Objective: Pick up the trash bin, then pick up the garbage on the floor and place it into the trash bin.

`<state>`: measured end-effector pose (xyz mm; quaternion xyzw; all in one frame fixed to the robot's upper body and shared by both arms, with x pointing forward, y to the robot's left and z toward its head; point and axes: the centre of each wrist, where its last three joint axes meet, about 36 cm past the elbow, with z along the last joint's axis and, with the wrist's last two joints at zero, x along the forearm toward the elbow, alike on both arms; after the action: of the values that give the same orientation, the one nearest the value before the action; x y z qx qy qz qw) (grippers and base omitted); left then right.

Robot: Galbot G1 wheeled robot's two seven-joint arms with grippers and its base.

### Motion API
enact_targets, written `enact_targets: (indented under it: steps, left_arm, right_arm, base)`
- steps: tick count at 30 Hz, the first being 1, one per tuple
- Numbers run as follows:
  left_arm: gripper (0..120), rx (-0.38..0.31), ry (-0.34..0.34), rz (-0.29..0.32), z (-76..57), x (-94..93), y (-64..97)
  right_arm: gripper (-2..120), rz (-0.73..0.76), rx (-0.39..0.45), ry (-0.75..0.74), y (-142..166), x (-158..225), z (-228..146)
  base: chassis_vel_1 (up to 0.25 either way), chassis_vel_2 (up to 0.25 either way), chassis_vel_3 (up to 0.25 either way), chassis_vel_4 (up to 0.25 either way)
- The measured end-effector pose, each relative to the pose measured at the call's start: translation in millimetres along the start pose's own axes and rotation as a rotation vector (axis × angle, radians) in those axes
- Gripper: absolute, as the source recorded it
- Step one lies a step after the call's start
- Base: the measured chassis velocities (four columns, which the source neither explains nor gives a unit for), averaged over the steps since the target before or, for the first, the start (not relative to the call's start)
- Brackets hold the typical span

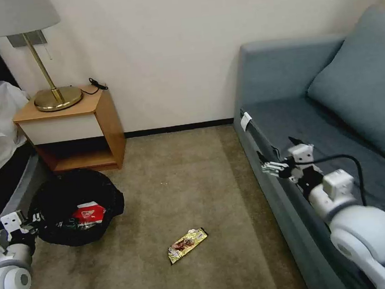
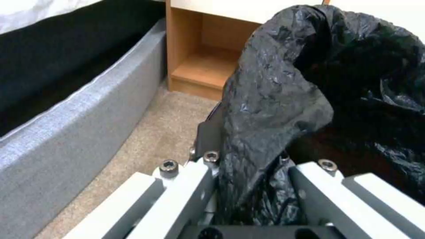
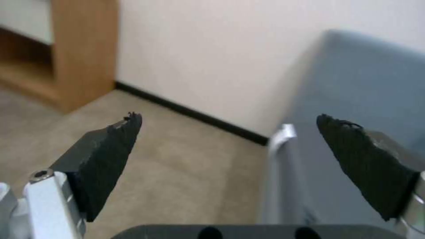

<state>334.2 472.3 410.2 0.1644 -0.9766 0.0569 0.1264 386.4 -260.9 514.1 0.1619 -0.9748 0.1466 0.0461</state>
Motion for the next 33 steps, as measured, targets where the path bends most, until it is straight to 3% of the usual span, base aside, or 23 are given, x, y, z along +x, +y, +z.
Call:
enact_targets:
  steps: [8, 12, 13, 16, 23, 28, 33]
  left_arm:
    - [4, -0.011, -0.017, 0.019, -5.1, 6.1, -4.5]
    - [4, -0.016, -0.026, 0.019, -8.8, 12.0, -0.5]
    - [4, -0.016, -0.026, 0.019, -8.8, 12.0, -0.5]
    - [4, -0.020, -0.028, 0.013, -7.4, 13.3, 8.7]
    - [4, -0.041, -0.020, -0.003, -2.3, 12.1, 29.4]
    - [4, -0.040, -0.022, 0.026, -4.2, 9.7, 24.2]
    - [4, -0.042, -0.023, 0.048, -3.4, 6.3, 15.3]
  right_arm:
    - [100, -0.186, -0.068, 0.135, 41.3, -66.0, 20.3]
    - [100, -0.340, -0.219, 0.376, 72.3, -112.6, 26.4]
    - [100, -0.340, -0.219, 0.376, 72.3, -112.6, 26.4]
    - [100, -0.401, -0.324, 0.548, 87.2, -133.8, 41.1]
    - [100, -0.373, -0.511, 0.759, 113.4, -170.7, 83.6]
    - [100, -0.362, -0.636, 0.818, 137.6, -193.9, 99.5]
    - [100, -0.341, -0.670, 0.896, 146.8, -202.2, 112.6]
  base:
    - [0.000, 0.000, 0.000, 0.000]
    - [0.000, 0.000, 0.000, 0.000]
    - [0.000, 0.000, 0.000, 0.000]
    - [0.000, 0.000, 0.000, 0.000]
    - [0.000, 0.000, 0.000, 0.000]
    - [0.000, 0.000, 0.000, 0.000]
    - [0.000, 0.000, 0.000, 0.000]
